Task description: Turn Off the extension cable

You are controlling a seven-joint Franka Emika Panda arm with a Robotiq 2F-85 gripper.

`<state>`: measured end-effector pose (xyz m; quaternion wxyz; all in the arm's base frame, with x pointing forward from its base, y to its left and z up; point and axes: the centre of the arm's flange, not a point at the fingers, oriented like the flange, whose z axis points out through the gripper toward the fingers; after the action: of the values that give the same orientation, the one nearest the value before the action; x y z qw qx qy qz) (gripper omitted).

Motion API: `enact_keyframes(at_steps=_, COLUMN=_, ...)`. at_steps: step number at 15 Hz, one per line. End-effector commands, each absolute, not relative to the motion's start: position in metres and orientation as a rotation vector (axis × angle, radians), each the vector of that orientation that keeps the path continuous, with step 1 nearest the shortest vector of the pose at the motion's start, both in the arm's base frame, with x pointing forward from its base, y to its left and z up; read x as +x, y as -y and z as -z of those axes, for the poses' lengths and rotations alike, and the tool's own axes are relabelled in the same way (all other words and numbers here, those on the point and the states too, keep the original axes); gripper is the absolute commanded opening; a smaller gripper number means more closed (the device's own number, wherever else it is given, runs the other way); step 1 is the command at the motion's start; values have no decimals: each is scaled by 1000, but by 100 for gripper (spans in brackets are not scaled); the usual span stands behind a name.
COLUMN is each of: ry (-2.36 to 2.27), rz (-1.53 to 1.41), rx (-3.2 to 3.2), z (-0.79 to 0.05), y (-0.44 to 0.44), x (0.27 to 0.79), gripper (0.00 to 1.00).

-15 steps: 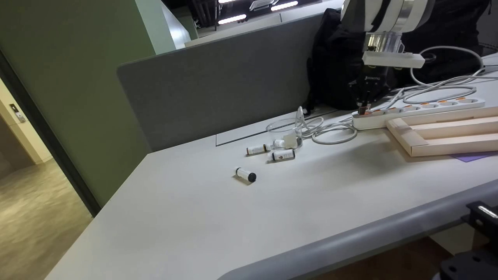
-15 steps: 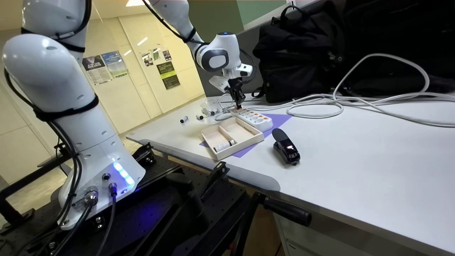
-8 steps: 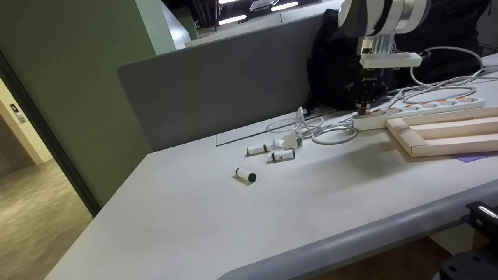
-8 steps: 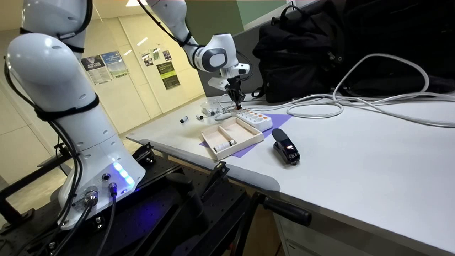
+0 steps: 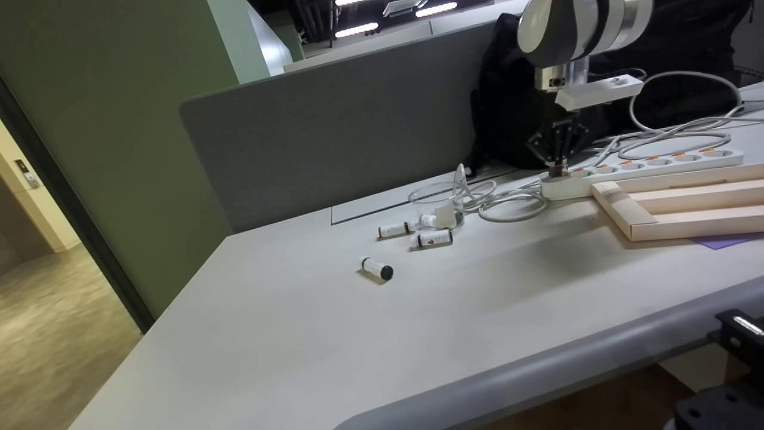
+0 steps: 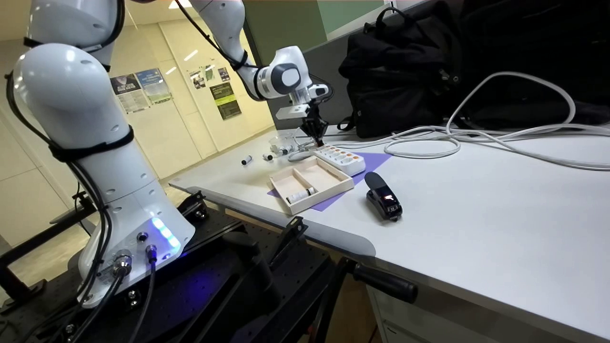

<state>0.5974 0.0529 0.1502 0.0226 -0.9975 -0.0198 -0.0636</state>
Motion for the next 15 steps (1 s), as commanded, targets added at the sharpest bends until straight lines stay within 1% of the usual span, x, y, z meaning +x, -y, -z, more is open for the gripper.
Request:
enact_keyframes(at_steps=1, ry=344, rz=115, rx=-3163, z=-138, y=-78, x=590, gripper=0)
enact_keyframes(at_steps=7, ry=850, rz=107, rx=-3199, z=-148, y=-104, x=590, gripper=0)
enact_keyframes(at_steps=10, ry=1023, rz=200, rx=-3278, z=-197, y=-123, x=594, gripper=0)
enact_keyframes(at_steps=13, ry=962, rz=281, rx=-3310, z=-265, y=-138, x=603, gripper=0)
enact_keyframes(at_steps=14, ry=920, rz=304, rx=-3304, z=-289, y=-141, x=606, gripper=19)
enact_keyframes(at_steps=15, ry=882, rz=288, rx=-3292, z=-315, y=-141, x=608, gripper=26)
